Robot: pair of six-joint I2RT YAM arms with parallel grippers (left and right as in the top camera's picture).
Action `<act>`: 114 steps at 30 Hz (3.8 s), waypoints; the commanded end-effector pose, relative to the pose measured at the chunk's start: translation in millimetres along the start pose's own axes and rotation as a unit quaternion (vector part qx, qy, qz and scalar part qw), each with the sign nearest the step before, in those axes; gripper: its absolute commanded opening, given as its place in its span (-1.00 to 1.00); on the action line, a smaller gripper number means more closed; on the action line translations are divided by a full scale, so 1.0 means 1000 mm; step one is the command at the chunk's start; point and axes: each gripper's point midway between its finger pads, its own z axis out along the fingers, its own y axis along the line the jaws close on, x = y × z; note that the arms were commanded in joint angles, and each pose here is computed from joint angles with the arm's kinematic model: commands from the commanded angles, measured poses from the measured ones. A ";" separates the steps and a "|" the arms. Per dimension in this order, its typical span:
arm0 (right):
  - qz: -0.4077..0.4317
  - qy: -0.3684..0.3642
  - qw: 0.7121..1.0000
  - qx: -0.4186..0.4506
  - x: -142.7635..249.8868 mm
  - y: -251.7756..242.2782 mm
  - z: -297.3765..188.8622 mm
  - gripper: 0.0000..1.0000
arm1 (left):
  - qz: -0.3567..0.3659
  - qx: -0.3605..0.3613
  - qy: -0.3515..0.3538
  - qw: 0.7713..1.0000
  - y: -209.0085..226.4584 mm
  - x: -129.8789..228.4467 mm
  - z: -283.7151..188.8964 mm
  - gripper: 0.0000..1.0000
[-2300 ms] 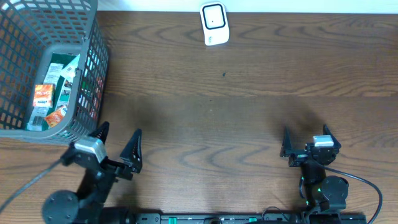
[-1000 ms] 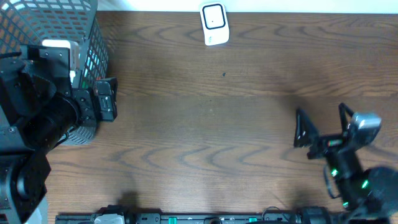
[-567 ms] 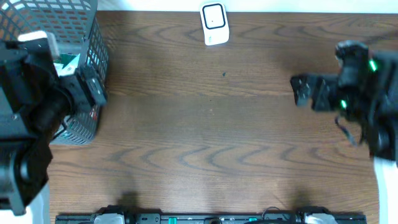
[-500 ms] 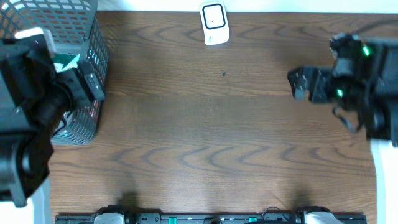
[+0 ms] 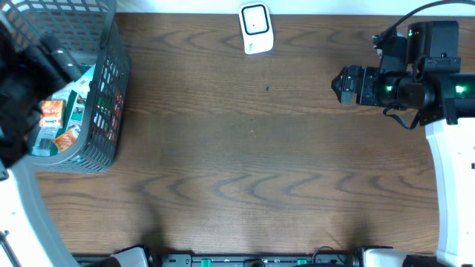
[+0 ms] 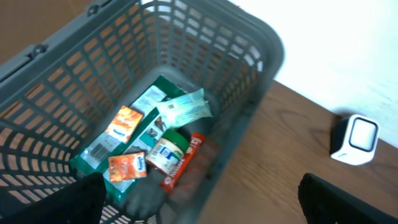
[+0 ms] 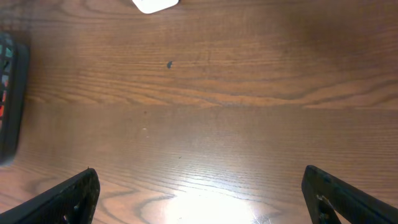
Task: Scan the item barcode
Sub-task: 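Move the left gripper over the basket and lower toward the items, then grasp the green-capped jar in the basket with the left gripper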
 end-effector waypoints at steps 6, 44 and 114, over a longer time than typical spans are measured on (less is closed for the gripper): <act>-0.010 -0.004 1.000 -0.007 -0.005 0.003 -0.002 0.98 | -0.016 0.045 0.080 0.996 0.024 0.006 0.052 0.98; -0.010 -0.004 1.000 -0.007 -0.005 0.003 -0.002 0.98 | 0.033 0.146 0.260 0.954 0.041 0.070 0.161 0.96; -0.010 -0.004 1.000 -0.007 -0.005 0.004 -0.002 0.99 | 0.145 0.041 0.326 0.933 0.096 0.209 0.301 0.37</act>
